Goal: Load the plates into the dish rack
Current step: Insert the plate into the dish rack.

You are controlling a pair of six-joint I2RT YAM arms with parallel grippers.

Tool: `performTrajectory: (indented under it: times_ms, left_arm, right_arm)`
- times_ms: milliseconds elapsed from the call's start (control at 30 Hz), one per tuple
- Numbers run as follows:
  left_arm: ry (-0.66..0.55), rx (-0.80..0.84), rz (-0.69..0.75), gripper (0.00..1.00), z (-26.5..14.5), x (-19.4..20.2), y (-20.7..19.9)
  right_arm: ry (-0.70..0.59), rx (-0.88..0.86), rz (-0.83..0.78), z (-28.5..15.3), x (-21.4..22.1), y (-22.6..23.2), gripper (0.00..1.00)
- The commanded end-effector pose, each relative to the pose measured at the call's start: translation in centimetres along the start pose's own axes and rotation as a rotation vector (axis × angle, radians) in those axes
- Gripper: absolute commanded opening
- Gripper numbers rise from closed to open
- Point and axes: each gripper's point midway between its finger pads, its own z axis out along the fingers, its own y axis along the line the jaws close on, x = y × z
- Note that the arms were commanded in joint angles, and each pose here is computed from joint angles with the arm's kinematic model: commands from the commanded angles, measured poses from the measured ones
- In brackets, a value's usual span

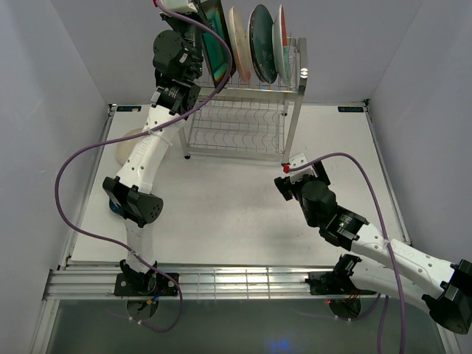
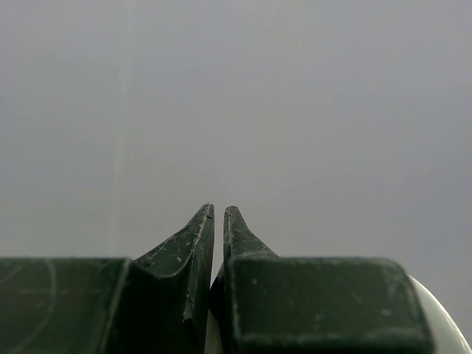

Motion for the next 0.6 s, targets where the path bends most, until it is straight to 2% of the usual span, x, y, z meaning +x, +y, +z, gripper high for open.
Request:
performTrajectory:
  times_ms: [0,367,567]
  left_arm:
    - [-0.179,0.049,-0.072,0.00,-1.0,-8.8,-0.1]
    - [-0.115,0.124,-0.063,0.00,-2.6,-5.8,-5.1]
    - [-0.102,0.104,-0.023,0.01,-3.0,-5.0,-6.0]
  right_arm:
    - [-0.047,0.019,0.059,-0.1,-1.8,-0.7,0.90]
    - [-0.049,0.024,0.063,-0.3,-1.7,-0.9,0.90]
    - [-0.051,0.023,0.067,-0.3,-1.7,-0.9,0.90]
